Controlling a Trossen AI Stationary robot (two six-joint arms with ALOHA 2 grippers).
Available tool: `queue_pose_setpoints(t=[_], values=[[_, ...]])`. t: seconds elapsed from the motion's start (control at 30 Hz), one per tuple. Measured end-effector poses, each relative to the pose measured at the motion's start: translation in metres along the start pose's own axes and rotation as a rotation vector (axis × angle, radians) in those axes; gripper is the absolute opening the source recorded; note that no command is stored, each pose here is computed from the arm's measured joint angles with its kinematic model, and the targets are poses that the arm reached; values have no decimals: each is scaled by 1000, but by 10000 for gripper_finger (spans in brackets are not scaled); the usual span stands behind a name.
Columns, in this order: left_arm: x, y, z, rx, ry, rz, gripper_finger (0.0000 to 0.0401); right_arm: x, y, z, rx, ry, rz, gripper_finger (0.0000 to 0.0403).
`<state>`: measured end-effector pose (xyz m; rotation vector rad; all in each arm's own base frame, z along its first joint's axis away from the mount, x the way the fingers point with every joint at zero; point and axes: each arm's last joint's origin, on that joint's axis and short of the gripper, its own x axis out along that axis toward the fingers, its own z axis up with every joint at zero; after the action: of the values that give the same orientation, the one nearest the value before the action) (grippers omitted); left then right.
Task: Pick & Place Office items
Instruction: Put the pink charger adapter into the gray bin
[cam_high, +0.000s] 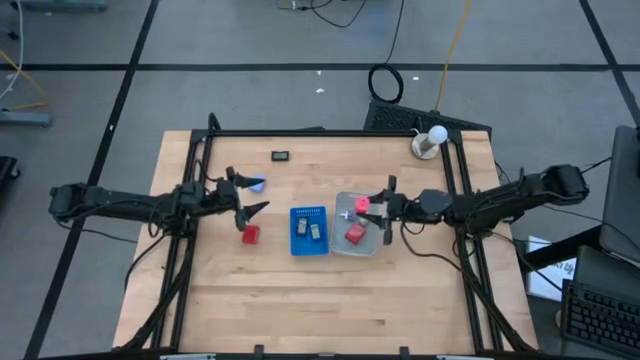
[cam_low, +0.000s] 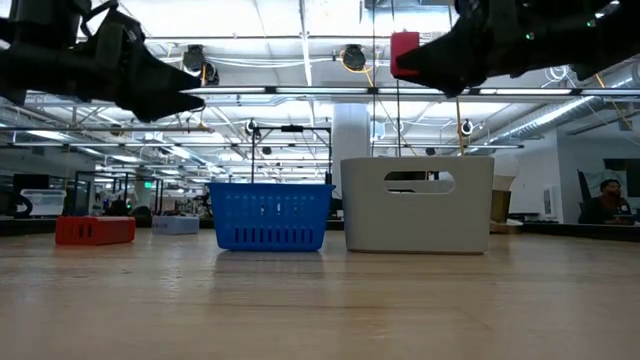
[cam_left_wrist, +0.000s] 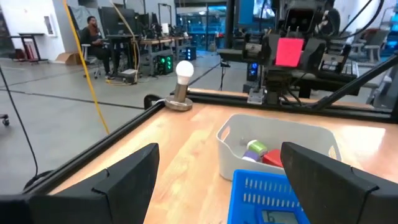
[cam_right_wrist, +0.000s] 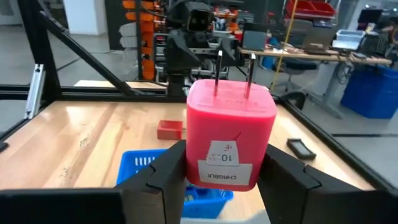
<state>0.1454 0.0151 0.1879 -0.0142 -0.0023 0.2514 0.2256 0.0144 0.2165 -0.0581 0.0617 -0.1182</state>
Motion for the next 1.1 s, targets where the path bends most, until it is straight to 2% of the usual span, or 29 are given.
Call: queue_pose_setpoints(t=[0.5,0.7,0.87,1.1], values=[[-4,1,1,4,-39,3,335,-26,-10,-38,126,59,-32,157],[-4,6,2,-2,-45,40,335,-22,-9,-39,159,154,-37,149],[-4,8,1,-13,-34,49,335,-18,-8,-38,177,211,-35,158],[-4,8,-3,-30,6,51,335,0,-2,-37,210,281,48,149]])
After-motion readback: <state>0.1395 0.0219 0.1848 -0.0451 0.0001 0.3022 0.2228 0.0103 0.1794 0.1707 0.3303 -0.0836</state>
